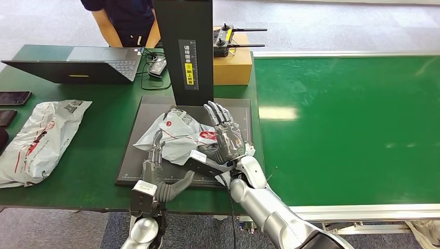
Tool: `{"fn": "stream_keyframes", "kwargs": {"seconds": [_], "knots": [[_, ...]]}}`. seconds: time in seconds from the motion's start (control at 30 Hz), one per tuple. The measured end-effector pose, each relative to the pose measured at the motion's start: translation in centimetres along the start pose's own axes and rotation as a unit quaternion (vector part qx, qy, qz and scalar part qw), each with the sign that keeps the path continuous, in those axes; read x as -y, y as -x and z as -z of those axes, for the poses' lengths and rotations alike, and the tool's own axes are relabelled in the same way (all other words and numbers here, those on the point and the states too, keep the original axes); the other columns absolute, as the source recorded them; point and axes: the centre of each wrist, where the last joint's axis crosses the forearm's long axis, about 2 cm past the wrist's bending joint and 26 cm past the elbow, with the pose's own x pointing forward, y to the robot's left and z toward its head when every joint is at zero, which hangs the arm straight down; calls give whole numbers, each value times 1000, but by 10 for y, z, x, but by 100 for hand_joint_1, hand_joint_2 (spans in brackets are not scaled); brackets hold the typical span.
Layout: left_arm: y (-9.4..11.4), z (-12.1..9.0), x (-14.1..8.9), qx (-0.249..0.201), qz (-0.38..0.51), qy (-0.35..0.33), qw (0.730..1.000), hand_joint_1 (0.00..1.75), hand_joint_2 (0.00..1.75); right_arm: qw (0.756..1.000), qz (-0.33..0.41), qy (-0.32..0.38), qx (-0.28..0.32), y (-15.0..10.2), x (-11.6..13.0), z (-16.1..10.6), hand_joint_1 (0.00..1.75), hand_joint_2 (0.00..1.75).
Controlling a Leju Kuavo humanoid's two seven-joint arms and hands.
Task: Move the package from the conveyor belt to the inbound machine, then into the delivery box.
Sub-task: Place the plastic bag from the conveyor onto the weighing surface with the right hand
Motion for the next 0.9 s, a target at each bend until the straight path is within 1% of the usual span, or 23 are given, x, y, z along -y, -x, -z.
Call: {"fn": "stream_keyframes", "kwargs": {"seconds": [0.9], "knots": [[0, 0, 0, 0, 0, 1, 1000, 0, 175, 1000, -1, -1, -1, 1, 0, 1, 0, 175]]}}
